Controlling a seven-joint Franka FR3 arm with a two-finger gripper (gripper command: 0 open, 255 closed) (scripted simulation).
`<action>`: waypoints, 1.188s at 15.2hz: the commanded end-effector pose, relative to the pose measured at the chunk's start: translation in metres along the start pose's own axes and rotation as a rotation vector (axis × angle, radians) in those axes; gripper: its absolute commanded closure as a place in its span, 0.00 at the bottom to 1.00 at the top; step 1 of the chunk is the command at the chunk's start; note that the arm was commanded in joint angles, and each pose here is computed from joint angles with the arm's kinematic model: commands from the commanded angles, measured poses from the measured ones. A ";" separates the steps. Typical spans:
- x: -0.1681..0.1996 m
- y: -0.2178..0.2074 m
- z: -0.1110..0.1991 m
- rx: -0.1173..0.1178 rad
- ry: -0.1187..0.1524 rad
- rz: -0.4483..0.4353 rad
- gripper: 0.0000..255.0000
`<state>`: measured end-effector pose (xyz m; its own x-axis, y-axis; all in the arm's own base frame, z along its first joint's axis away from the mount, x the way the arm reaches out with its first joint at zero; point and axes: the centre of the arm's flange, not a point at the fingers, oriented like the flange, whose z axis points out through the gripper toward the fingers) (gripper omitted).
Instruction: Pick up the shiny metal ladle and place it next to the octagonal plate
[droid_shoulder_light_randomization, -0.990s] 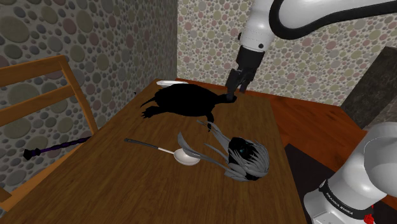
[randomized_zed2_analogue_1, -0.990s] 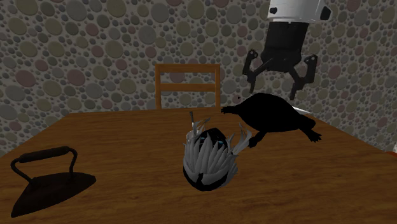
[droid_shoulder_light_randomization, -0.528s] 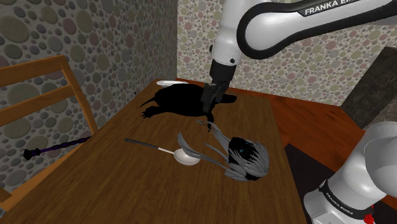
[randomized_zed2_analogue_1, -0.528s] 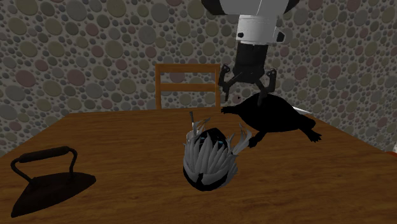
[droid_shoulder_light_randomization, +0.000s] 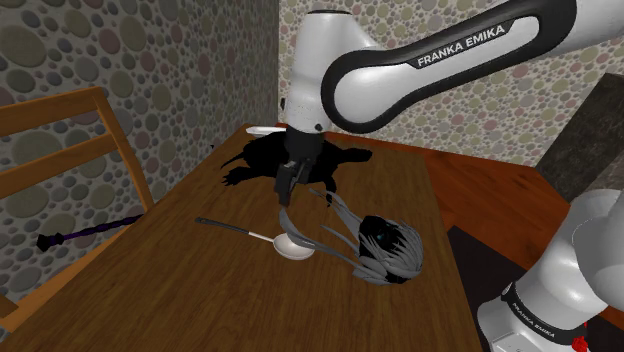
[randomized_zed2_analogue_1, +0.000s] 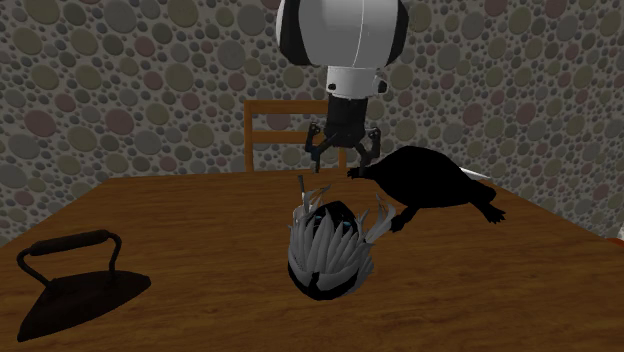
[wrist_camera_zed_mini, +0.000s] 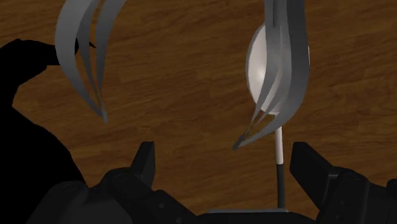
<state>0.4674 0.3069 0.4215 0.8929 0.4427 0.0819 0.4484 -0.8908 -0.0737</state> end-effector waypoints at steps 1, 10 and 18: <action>0.014 -0.017 0.014 0.003 0.000 -0.045 0.00; 0.046 -0.074 0.070 0.010 -0.003 -0.172 0.00; 0.046 -0.074 0.094 0.010 -0.003 -0.172 0.00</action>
<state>0.4783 0.4030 0.3377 0.8033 0.5886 0.0912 0.5947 -0.8010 -0.0686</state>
